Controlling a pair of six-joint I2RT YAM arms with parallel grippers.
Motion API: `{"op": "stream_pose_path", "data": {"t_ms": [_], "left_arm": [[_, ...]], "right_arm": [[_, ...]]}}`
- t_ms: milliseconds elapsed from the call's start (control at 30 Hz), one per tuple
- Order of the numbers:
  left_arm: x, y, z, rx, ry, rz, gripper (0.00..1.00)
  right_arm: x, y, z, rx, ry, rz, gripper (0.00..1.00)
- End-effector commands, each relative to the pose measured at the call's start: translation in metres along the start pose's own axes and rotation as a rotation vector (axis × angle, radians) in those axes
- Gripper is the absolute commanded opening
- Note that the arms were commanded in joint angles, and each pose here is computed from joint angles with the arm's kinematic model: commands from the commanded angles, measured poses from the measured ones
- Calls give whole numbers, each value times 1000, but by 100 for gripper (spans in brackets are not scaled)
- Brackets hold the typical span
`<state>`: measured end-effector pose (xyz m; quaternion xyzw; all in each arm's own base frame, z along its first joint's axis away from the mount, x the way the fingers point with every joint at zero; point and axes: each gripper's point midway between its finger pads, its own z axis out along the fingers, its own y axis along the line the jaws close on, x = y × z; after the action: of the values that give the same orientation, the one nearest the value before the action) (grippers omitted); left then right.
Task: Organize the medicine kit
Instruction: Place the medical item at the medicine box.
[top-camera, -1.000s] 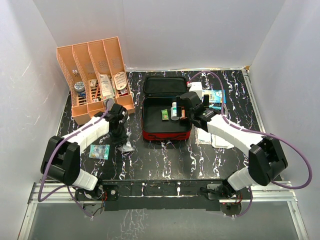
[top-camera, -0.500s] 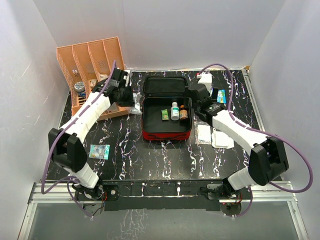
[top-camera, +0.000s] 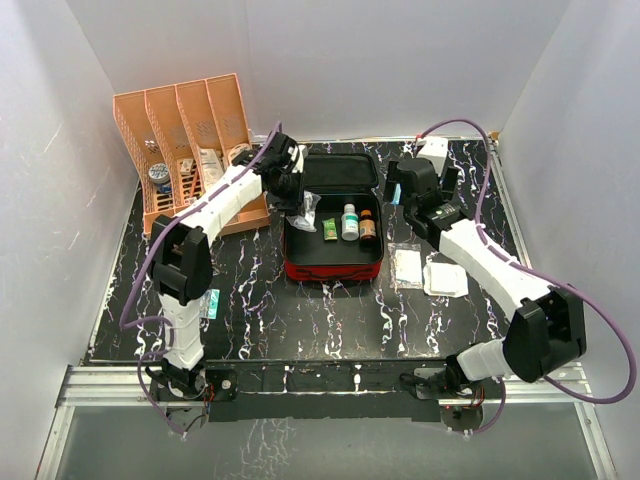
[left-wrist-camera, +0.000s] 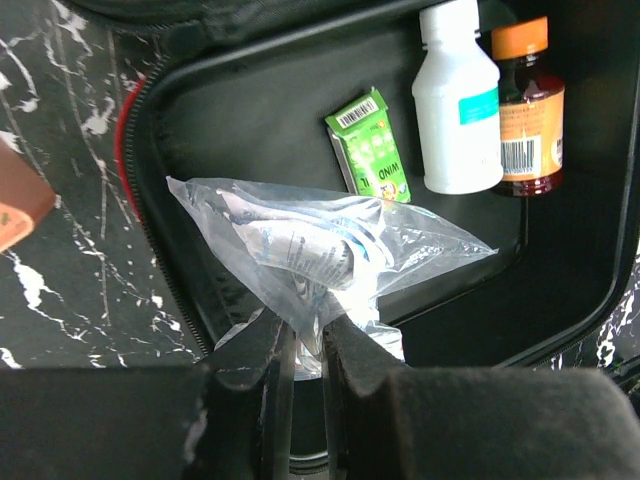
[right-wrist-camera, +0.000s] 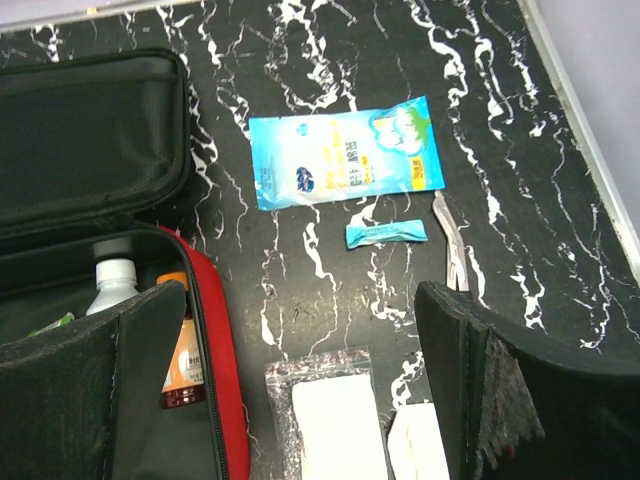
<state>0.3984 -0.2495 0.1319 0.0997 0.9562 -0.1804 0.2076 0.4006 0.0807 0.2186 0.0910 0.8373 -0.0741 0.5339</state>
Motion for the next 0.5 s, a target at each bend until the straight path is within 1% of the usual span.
{"op": "stream_pose_path", "data": {"t_ms": [0, 167, 467], "left_arm": [[8, -18, -4, 43, 27, 6, 0], [20, -13, 13, 20, 60, -24, 0], [29, -1, 38, -23, 85, -59, 0]], "right_arm": [[-36, -16, -13, 30, -101, 69, 98], [-33, -25, -17, 41, -97, 76, 98], [-31, -32, -25, 47, -95, 79, 98]]}}
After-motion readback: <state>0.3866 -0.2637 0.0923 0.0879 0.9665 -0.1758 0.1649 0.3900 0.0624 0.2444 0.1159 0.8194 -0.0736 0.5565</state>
